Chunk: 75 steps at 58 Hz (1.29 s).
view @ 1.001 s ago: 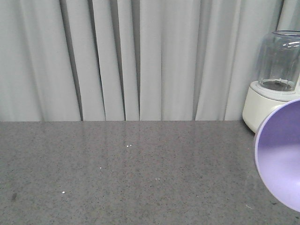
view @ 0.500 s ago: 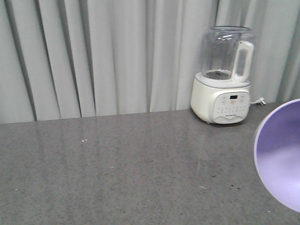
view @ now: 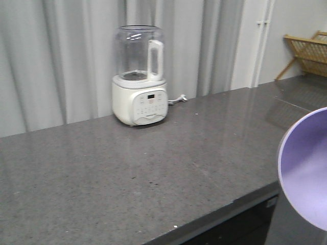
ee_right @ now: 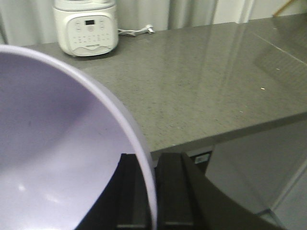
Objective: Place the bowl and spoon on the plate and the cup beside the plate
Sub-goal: 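Drive the base, holding spoon and bowl, to the counter with the blue plate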
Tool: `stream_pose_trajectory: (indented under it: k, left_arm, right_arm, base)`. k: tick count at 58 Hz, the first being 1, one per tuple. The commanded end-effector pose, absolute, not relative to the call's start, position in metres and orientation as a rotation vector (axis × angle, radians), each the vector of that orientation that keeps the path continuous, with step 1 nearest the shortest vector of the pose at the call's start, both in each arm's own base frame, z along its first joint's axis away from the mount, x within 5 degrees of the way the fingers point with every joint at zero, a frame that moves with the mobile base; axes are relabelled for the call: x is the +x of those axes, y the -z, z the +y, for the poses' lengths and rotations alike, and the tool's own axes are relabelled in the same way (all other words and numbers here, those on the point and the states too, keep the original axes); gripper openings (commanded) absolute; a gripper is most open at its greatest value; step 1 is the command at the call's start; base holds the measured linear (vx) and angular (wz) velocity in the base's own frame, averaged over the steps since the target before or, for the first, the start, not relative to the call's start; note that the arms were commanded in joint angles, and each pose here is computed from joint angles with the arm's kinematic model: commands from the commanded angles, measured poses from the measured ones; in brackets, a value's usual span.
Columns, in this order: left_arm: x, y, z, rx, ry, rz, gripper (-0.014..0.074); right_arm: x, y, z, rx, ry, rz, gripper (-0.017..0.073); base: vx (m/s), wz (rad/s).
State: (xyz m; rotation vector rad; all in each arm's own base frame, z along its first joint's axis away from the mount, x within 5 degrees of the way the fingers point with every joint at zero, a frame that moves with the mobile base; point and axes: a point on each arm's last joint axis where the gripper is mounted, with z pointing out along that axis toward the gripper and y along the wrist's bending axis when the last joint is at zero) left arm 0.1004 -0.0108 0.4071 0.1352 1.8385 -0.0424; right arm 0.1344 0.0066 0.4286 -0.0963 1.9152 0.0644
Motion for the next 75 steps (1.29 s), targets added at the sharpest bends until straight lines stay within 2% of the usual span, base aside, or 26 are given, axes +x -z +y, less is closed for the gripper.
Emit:
stream_pose_trajectory:
  k: [1,33,75]
  left_arm:
    - [0.1013,-0.4208,-0.012,0.132,0.058,1.742,-0.0003]
    - [0.101,-0.4209,-0.012,0.132,0.058,1.741,-0.0003]
    - [0.101,-0.4209,-0.012,0.132,0.058,1.741,-0.0003]
  right_arm:
    - [0.1337,-0.4448,0.0054,-0.085,-0.049,1.799,-0.0009]
    - [0.1329,-0.4451,0.0055,-0.085,-0.049,1.797,-0.0009]
    - [0.1329,-0.4451,0.0055,-0.085,-0.049,1.797,-0.0009]
  base:
    - [-0.04,-0.7]
    - [0.05,-0.67]
    - [0.23,-0.61]
